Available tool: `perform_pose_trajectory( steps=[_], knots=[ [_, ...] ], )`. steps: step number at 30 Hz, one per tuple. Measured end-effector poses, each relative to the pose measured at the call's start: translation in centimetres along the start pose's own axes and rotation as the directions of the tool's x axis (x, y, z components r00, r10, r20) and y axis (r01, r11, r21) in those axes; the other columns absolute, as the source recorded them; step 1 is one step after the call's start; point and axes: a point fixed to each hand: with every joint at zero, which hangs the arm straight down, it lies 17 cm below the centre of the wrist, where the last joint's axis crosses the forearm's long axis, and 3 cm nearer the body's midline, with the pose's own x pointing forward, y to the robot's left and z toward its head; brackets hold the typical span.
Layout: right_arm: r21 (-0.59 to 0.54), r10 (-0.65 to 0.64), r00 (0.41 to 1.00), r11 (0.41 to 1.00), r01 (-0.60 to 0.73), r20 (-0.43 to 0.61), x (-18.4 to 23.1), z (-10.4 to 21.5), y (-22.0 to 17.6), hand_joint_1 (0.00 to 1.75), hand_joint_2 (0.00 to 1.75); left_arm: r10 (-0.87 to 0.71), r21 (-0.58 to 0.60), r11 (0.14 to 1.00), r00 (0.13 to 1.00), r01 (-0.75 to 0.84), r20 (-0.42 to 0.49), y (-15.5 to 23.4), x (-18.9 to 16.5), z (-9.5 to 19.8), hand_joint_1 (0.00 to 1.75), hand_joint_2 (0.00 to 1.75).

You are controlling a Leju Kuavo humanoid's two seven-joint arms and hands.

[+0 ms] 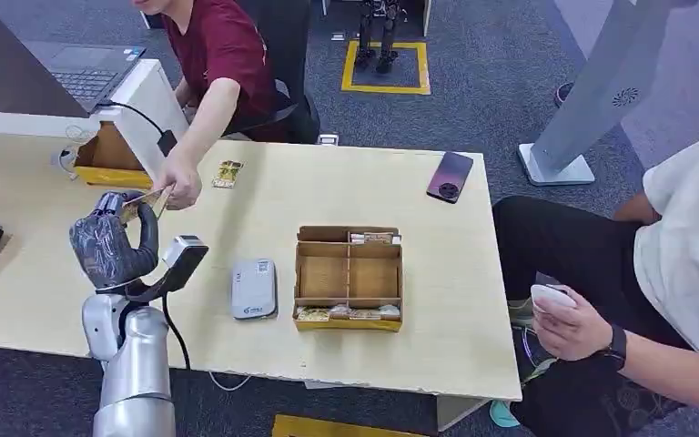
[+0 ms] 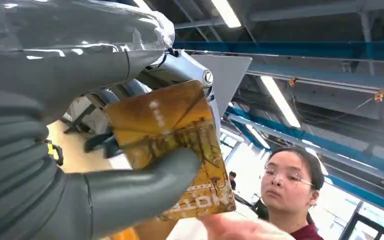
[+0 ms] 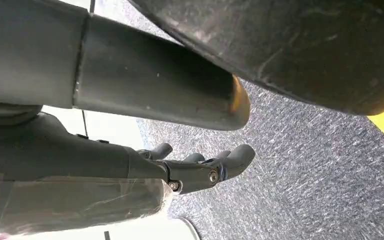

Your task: Pass the card to the sensor for recognition and then transmit it.

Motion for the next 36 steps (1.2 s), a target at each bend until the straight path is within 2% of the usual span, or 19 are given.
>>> perform_pose_trajectory(
  steps=[3, 6, 12, 17, 20, 25, 31, 33, 36],
  knots=[
    [-0.001, 0.001, 1.0, 1.0, -0.001, 0.0, 0.0, 0.0, 0.0, 0.0, 0.0, 0.039, 0.016, 0.999, 0.998, -0.038, -0.044, 0.0, -0.6, 0.1, 0.0, 1.75],
    [-0.001, -0.005, 1.0, 1.0, 0.005, -0.003, 0.0, 0.0, -0.1, 0.0, 0.0, 0.158, 0.032, 0.987, 0.978, -0.155, -0.132, -1.8, -1.4, 0.5, 0.0, 1.75],
    [-0.001, -0.024, 1.0, 1.0, 0.024, -0.01, -0.1, 0.0, -0.1, 0.0, 0.0, 0.356, 0.024, 0.93, 0.883, -0.367, -0.307, -6.7, -2.2, 2.1, 0.0, 1.75],
    [0.0, -0.038, 0.999, 0.999, 0.038, -0.015, -0.2, 0.0, 0.0, 0.0, 0.0, 0.453, -0.013, 0.869, 0.807, -0.494, -0.378, -9.2, -1.5, 2.7, 0.0, 1.75],
    [-0.002, -0.067, 0.998, 0.998, 0.067, -0.019, -0.2, 0.0, 0.0, 0.0, 0.0, 0.515, -0.104, 0.802, 0.769, -0.588, -0.379, -11.1, 0.9, 3.5, 0.0, 1.75],
    [0.002, -0.125, 0.992, 0.992, 0.125, -0.034, -0.5, 0.0, 0.3, 0.0, 0.0, 0.637, -0.303, 0.62, 0.69, -0.724, -0.344, -12.1, 7.2, 8.6, 0.0, 1.75],
    [0.002, -0.187, 0.981, 0.982, 0.188, -0.054, -1.0, 0.0, 0.6, 0.0, 0.0, 0.783, -0.359, 0.424, 0.536, -0.831, -0.315, -7.7, 11.5, 12.0, 0.0, 1.75],
    [0.002, -0.203, 0.977, 0.979, 0.204, -0.06, -1.2, 0.0, 0.7, 0.0, 0.0, 0.81, -0.378, 0.403, 0.517, -0.834, -0.277, -5.7, 12.5, 12.9, 0.0, 1.75],
    [0.004, -0.222, 0.973, 0.975, 0.223, -0.069, -1.4, 0.0, 0.8, 0.0, 0.0, 0.827, -0.383, 0.419, 0.52, -0.823, -0.214, -2.6, 13.3, 14.0, 0.0, 1.75]
  ],
)
